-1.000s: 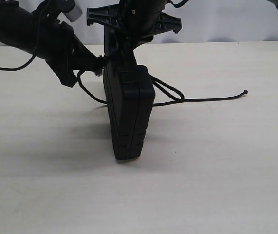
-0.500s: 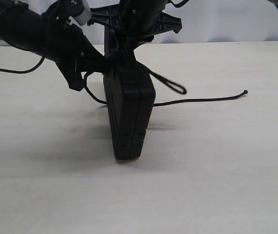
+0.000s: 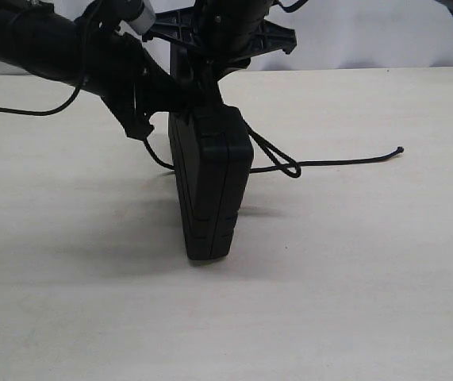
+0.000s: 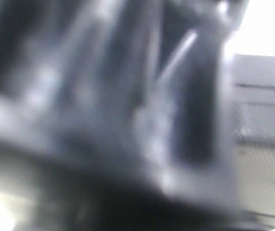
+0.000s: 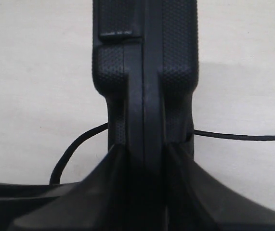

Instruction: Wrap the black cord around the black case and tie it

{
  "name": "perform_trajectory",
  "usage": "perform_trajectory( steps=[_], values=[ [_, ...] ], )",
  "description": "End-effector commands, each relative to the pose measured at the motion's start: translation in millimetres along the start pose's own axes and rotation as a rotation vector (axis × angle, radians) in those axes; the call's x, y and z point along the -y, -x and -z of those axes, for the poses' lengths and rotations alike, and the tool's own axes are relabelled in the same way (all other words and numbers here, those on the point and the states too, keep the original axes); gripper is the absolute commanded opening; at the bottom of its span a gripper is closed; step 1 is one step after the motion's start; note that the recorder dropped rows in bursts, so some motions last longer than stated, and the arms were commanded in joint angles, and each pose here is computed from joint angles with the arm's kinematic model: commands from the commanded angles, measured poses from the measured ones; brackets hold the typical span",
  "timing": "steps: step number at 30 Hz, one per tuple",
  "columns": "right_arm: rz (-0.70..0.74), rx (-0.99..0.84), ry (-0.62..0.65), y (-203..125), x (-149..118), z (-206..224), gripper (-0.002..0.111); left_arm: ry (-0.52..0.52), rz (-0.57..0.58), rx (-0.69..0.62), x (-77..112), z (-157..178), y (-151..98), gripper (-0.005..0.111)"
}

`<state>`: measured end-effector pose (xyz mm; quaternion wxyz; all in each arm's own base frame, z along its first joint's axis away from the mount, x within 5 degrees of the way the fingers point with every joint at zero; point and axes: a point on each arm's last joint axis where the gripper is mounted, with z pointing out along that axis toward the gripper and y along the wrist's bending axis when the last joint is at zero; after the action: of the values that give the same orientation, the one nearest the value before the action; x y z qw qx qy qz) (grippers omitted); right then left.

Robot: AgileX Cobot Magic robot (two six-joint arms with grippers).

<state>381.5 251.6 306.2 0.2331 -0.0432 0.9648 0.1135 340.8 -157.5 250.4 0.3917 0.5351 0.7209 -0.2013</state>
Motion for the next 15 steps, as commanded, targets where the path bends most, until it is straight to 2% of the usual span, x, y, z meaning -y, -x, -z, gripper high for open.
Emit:
perform_trajectory(
  steps=[1, 2, 4, 5, 8, 9, 13, 15],
  values=[
    [-0.004, -0.042, -0.009, -4, -1, -6, 0.004, -0.017, -0.074, -0.059, 2.5, -1, -4, 0.054],
    [-0.004, -0.042, -0.009, -4, -1, -6, 0.004, -0.034, -0.133, -0.129, 3.8, 0, -11, 0.054],
    [-0.004, -0.042, -0.009, -4, -1, -6, 0.004, -0.043, -0.152, -0.187, 4.1, 1, -16, 0.053],
    [-0.004, -0.042, -0.009, -4, -1, -6, 0.004, -0.043, -0.151, -0.187, 4.1, 1, -16, 0.046],
    [-0.004, -0.042, -0.009, -4, -1, -6, 0.004, -0.073, -0.054, -0.118, 5.3, -7, -15, 0.005],
    [-0.004, -0.042, -0.009, -4, -1, -6, 0.004, -0.072, -0.042, -0.101, 5.3, -7, -13, 0.000],
    [-0.004, -0.042, -0.009, -4, -1, -6, 0.004, -0.052, -0.028, -0.065, 3.7, -7, -10, 0.000],
    [-0.004, -0.042, -0.009, -4, -1, -6, 0.004, -0.049, 0.055, 0.009, 3.4, -8, -3, 0.000]
  ],
)
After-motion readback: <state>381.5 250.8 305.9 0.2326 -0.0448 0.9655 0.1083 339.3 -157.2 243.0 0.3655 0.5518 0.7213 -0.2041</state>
